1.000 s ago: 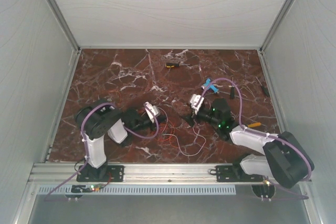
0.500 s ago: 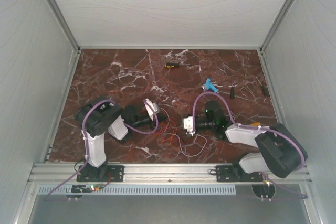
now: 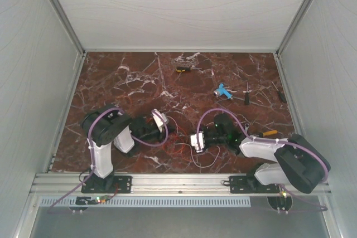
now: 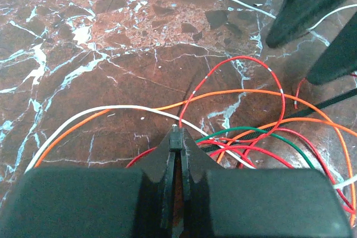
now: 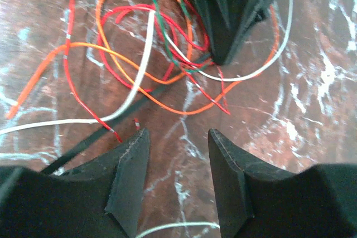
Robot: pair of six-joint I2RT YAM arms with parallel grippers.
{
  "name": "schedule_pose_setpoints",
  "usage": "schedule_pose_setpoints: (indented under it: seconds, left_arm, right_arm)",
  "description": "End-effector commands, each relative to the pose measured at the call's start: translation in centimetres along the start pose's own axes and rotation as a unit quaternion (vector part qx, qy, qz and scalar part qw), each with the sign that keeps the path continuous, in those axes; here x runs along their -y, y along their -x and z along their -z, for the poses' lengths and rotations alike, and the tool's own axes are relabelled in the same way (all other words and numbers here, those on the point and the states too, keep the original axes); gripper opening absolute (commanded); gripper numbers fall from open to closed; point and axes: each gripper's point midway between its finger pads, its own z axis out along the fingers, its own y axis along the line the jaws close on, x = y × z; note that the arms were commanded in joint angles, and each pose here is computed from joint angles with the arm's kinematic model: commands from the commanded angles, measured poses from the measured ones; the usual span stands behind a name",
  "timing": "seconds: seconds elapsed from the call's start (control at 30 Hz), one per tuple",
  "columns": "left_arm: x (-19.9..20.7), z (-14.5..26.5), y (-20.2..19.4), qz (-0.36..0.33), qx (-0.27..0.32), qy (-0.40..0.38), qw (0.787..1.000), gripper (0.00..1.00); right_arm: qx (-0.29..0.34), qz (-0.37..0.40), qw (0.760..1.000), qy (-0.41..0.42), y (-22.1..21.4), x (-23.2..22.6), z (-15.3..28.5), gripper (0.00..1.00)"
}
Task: Zip-tie the wires
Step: Tie the cable at the center of the board.
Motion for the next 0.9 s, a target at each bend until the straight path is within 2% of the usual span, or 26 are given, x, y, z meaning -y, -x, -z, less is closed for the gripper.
schedule_pose_setpoints:
  seconds: [0.0, 0.07, 0.17, 0.27, 0.57, 0.87]
  left_arm:
    - [-0.1, -0.2, 1.3, -0.019, 0.026, 0.002, 0.999, 0.00]
    - [-0.2, -0.1, 1.4, -0.020, 0.026, 0.003, 0.999, 0.00]
    - [-0.1, -0.1, 1.4, -0.019, 0.026, 0.004, 0.999, 0.00]
    - [-0.1, -0.2, 1.6, -0.021, 0.028, 0.002, 0.999, 0.00]
    - [0.0, -0.1, 1.9, -0.023, 0.032, 0.001, 0.999, 0.00]
    - [0.1, 0.0, 2.1, -0.023, 0.036, 0.001, 0.999, 0.00]
  right_arm:
    - [-0.048, 0.031, 0.998, -0.031, -0.4, 2.2, 0.8, 0.43]
    - [-0.047, 0.031, 0.998, 0.003, 0.0, 0.3, 0.2, 0.43]
    - [-0.080, 0.027, 0.996, -0.010, -1.1, 0.1, 0.3, 0.44]
    - [-0.089, 0.026, 0.996, 0.000, -1.3, -0.4, 0.5, 0.43]
    - [-0.017, 0.011, 1.000, 0.007, 2.0, -0.8, 0.7, 0.42]
    - [0.000, 0.008, 0.999, 0.042, 2.9, -2.3, 0.0, 0.42]
